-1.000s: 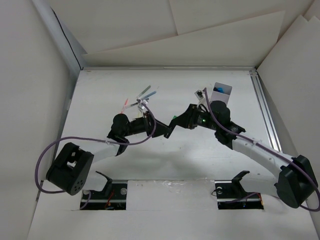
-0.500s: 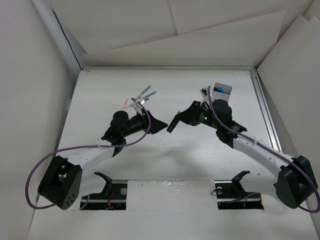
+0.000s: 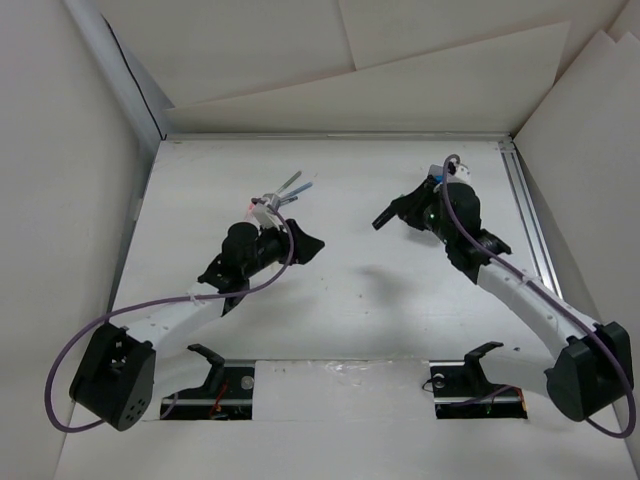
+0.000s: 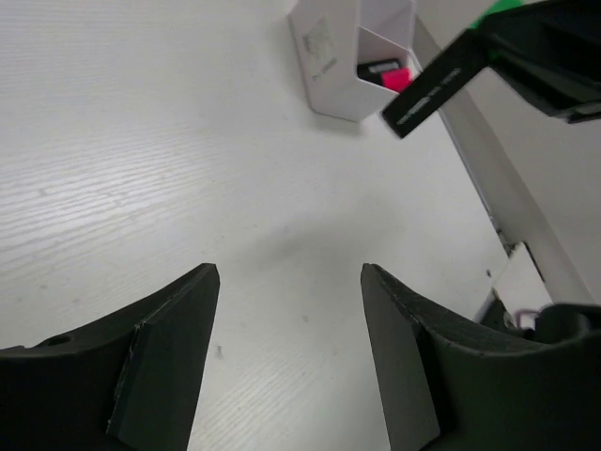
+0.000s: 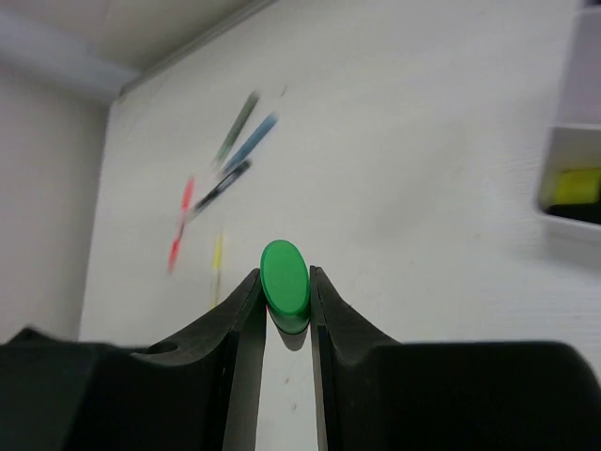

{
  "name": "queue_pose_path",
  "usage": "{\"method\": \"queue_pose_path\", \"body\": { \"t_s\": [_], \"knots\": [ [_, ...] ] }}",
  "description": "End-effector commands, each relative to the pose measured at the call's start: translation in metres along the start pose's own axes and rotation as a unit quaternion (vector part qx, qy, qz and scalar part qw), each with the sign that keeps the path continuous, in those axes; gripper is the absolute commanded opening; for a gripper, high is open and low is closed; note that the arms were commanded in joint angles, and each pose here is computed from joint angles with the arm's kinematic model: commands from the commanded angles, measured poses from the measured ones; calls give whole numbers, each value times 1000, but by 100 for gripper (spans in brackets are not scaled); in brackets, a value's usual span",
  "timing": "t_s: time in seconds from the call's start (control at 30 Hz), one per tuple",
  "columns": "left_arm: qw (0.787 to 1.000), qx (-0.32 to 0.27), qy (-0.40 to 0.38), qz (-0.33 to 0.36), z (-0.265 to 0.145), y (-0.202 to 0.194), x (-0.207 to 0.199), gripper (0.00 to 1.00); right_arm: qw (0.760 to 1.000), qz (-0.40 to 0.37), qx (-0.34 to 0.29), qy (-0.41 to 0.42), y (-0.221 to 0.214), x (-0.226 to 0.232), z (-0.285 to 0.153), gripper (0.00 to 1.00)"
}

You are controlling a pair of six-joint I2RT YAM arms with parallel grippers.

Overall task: Sort the stationery into containers
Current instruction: Place the pen in the storage box.

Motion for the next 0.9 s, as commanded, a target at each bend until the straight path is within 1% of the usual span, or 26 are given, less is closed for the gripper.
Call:
{"method": "queue_pose_path", "body": {
  "t_s": [0.0,0.03,0.13,0.17,0.23,0.27,0.4,0.5,0.63,0.73,0.87],
  "knots": [
    [994,-59,87,11,-1,29,19,58,980,-5,-129,-155,62,-35,-11,11],
    [992,-51,118,6,-2,23,31,58,964,-8,-162,-209,73,-51,-16,11],
    [981,-58,187,-2,-7,23,54,58,935,-16,-185,-302,86,-81,-17,11],
    [978,-57,202,-3,-7,21,60,58,927,-19,-181,-328,86,-95,-12,11],
    [974,-68,217,-7,-8,25,64,56,920,-16,-184,-347,88,-105,-8,10],
    [973,-64,220,-8,-9,20,67,55,916,-13,-185,-357,88,-111,-6,10],
    [972,-66,225,-2,-10,21,69,52,905,-11,-185,-384,92,-132,9,10],
    [971,-71,226,-1,-12,21,70,52,899,-8,-184,-397,90,-141,11,9],
    [972,-73,225,-1,-12,20,70,52,900,-5,-191,-392,94,-139,18,9],
    [972,-76,223,-1,-10,21,71,52,899,-8,-183,-398,88,-145,22,9],
    [972,-64,226,-2,-7,17,73,48,898,-11,-182,-400,85,-146,28,9]
  ]
}}
Point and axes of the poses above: each gripper's point midway between its finger pads, its own z axis out along the fingers, its own x axis along the line the jaws close on, y = z × x, the point moved 2 cm from there along -z, back along the fingers
